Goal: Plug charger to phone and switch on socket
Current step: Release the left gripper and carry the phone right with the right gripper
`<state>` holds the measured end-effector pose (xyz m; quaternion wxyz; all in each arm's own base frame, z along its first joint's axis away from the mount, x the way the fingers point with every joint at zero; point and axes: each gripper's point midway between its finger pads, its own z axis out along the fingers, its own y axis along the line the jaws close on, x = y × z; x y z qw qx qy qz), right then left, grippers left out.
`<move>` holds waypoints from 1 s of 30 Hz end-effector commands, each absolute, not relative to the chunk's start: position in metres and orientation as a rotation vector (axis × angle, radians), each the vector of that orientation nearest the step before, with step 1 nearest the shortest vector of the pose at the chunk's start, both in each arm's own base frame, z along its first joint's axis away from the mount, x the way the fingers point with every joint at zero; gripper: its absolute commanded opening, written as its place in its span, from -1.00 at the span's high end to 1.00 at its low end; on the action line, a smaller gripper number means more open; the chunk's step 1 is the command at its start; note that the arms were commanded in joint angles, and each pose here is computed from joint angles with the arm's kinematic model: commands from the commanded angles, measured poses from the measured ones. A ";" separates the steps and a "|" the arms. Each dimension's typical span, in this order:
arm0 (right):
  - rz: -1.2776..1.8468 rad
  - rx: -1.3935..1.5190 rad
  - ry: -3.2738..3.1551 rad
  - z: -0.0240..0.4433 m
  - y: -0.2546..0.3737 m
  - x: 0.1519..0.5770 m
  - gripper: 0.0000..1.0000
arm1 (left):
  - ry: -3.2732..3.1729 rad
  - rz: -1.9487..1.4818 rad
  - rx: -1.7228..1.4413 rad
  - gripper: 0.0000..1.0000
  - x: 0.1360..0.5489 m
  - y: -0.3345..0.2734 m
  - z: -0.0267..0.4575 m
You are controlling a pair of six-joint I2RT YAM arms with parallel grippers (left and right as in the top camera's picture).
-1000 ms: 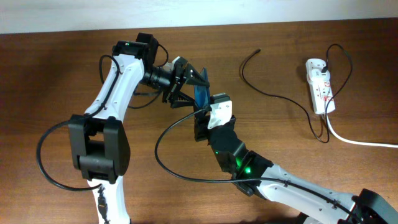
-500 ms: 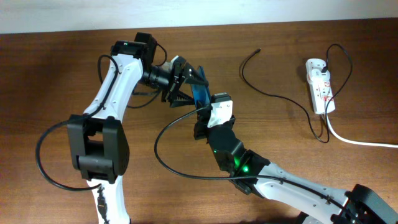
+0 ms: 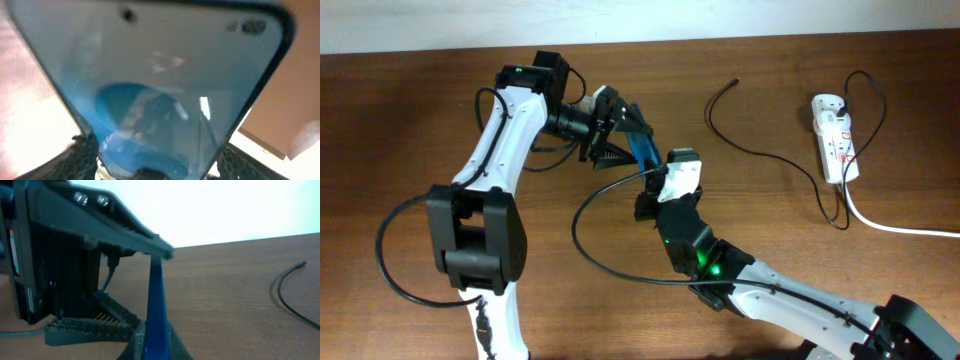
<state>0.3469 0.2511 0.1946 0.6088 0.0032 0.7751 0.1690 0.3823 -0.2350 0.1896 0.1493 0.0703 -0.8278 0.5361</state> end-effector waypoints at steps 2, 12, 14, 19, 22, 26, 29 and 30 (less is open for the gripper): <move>0.402 -0.048 1.765 0.205 0.260 0.346 0.91 | -2.400 1.502 0.195 -0.81 0.381 -0.238 0.186; 0.261 0.120 1.694 0.226 0.223 0.351 0.92 | -2.573 1.558 0.240 -0.99 0.423 -0.192 0.177; 0.277 0.132 1.676 0.236 0.221 0.349 0.92 | -2.624 1.577 0.262 -0.98 0.433 -0.165 0.176; 0.448 0.258 1.720 0.244 0.212 0.336 0.92 | -2.887 1.697 0.251 -0.98 0.431 -0.053 0.226; 0.667 0.332 1.836 0.225 0.222 0.333 0.92 | -3.108 1.670 0.187 -0.98 0.407 -0.010 0.270; 1.005 0.439 1.954 0.216 0.230 0.334 0.92 | -3.421 1.400 0.291 -0.98 0.359 0.033 0.323; 1.200 0.547 2.003 0.215 0.230 0.335 0.92 | -3.688 1.139 0.372 -0.99 0.309 0.050 0.371; 1.243 0.562 2.015 0.215 0.231 0.333 0.92 | -3.781 1.082 0.390 -0.98 0.291 0.051 0.390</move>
